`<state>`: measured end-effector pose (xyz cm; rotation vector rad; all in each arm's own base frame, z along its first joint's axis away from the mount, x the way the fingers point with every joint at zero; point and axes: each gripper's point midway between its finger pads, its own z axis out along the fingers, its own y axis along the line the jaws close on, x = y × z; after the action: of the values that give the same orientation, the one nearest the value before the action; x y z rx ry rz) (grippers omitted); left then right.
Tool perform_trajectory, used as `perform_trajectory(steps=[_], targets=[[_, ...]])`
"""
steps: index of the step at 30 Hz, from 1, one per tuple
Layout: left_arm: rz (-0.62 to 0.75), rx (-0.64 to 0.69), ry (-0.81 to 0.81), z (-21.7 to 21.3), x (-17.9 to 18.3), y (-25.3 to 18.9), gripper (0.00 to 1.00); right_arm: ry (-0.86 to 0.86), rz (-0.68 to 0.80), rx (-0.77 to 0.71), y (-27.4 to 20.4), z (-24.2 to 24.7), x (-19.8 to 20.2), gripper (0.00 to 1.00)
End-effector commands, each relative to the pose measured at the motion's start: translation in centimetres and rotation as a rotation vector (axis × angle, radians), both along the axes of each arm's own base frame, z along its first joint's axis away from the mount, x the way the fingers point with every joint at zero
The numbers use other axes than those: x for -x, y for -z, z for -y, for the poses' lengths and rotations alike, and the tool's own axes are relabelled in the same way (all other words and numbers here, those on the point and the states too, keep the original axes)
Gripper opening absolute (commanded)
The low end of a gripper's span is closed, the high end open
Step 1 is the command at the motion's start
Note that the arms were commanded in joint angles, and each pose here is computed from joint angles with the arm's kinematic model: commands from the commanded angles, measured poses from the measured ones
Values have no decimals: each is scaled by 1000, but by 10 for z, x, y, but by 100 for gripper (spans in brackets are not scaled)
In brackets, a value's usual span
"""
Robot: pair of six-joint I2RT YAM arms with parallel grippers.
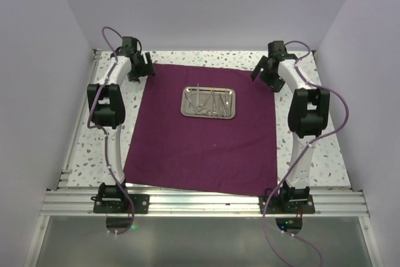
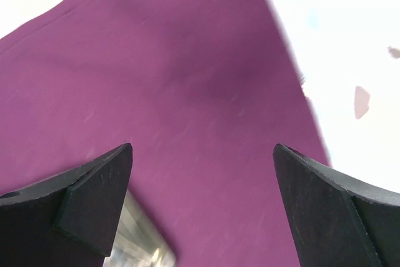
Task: Open and lay out the surgical kit
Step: Smooth out the surgical kit at the center of the board.
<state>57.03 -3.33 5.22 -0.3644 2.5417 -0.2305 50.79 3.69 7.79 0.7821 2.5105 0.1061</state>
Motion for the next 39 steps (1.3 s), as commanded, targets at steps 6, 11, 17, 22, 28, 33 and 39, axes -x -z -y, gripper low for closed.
perform_trajectory(steps=[6, 11, 17, 22, 28, 33, 39], targets=[[53, 100, 90, 17, -25, 23, 67, 133, -65, 254, 12, 55, -15, 97], [70, 157, 121, 28, -27, 26, 54, 131, -90, 253, 32, 62, -27, 93], [55, 186, 133, 33, -22, 35, 31, 82, -100, 174, 65, 47, -38, 60], [25, 194, 113, 33, -18, 50, 0, 28, -74, 68, 85, 26, -53, 26], [60, 123, 4, -3, -32, 39, 0, 0, -15, 14, 79, 14, -81, 0], [128, 79, -98, -46, -51, 17, 0, 2, 20, -6, 78, 13, -96, 0], [220, 75, -191, -91, -71, -8, 0, 9, 58, -7, 75, 18, -107, 0]])
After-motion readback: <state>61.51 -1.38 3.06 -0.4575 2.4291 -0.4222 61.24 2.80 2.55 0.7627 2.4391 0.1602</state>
